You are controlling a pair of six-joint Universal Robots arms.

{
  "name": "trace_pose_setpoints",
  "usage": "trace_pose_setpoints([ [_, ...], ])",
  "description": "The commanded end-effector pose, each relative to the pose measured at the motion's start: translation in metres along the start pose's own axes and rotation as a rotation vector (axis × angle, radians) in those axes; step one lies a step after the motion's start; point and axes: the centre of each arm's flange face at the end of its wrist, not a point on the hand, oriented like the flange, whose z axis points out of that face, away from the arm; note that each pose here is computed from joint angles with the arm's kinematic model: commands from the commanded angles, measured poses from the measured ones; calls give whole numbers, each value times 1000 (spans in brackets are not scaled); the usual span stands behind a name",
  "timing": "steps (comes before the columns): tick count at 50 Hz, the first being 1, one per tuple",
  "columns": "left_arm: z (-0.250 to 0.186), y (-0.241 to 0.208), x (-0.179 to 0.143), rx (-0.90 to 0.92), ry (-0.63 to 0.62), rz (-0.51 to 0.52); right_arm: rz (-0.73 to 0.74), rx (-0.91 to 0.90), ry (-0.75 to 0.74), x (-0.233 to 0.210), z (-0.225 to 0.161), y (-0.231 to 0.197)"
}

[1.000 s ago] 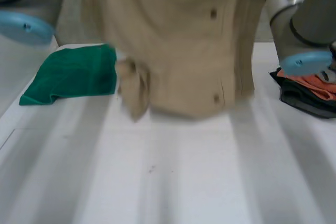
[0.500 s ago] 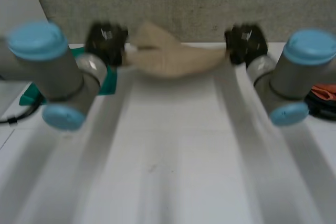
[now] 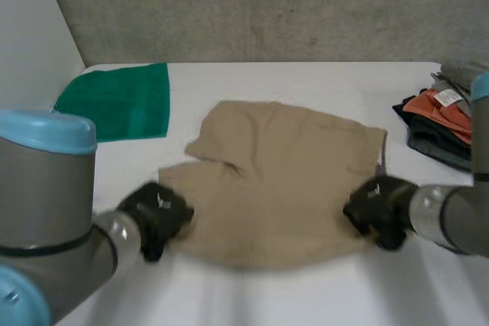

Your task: Fold the laundry.

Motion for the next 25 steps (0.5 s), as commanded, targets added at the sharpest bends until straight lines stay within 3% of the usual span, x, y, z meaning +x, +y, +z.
trace_pose_setpoints([
  [1, -24, 18, 26, -147, 183, 55, -121, -96, -177, -22, -23, 19],
  [4, -33, 18, 35, -168, 248, 106, -139, -104, -214, -25, -26, 21],
  [7, -31, 6, 26, -129, 217, 138, -118, -70, -167, -16, -21, 17],
  [12, -1, -36, -3, 77, 61, 140, 3, 15, -3, 15, -4, 5],
  [17, 53, -97, -52, 362, -189, 115, 119, 133, 220, 55, 26, -8],
  [21, 85, -131, -73, 514, -307, 118, 154, 208, 408, 87, 48, -15],
  [25, 110, -156, -72, 609, -345, 119, 137, 265, 550, 109, 70, -21],
])
